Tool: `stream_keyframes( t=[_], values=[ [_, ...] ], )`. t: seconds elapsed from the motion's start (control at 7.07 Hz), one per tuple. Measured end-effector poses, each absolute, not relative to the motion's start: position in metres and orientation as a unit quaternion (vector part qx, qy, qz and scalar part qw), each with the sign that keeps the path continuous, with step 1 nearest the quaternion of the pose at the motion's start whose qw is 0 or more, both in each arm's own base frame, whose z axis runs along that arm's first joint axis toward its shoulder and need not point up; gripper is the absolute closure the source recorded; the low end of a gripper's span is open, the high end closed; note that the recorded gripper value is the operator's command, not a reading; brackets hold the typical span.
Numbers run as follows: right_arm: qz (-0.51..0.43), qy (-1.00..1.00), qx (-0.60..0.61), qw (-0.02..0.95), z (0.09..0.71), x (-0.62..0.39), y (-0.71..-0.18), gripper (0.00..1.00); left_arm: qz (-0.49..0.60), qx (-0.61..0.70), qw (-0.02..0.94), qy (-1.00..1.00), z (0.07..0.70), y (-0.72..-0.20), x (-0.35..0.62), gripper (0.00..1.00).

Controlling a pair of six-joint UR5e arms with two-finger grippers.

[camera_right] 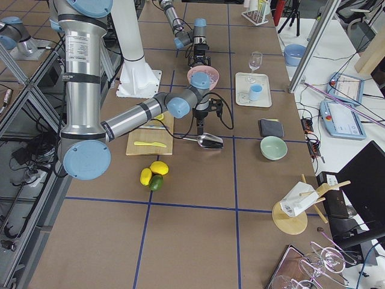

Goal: Put ice in cup with scoop
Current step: 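Grasp the metal scoop handle with the right gripper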

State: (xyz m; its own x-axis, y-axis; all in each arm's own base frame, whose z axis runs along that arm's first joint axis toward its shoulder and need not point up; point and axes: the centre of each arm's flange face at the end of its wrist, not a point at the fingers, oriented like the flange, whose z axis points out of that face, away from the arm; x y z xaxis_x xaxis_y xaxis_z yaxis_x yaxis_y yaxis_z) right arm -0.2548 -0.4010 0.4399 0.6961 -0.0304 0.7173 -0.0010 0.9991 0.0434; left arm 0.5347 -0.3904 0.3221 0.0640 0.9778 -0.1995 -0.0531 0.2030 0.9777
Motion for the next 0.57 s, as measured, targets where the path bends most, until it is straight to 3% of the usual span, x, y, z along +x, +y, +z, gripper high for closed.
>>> stream_keyframes(
  t=[0.57],
  values=[
    [0.001,-0.353,-0.001,0.936,0.465,-0.304,-0.363,0.23,0.446,0.448,0.576,0.518,0.322,-0.39,0.534,0.01]
  ],
)
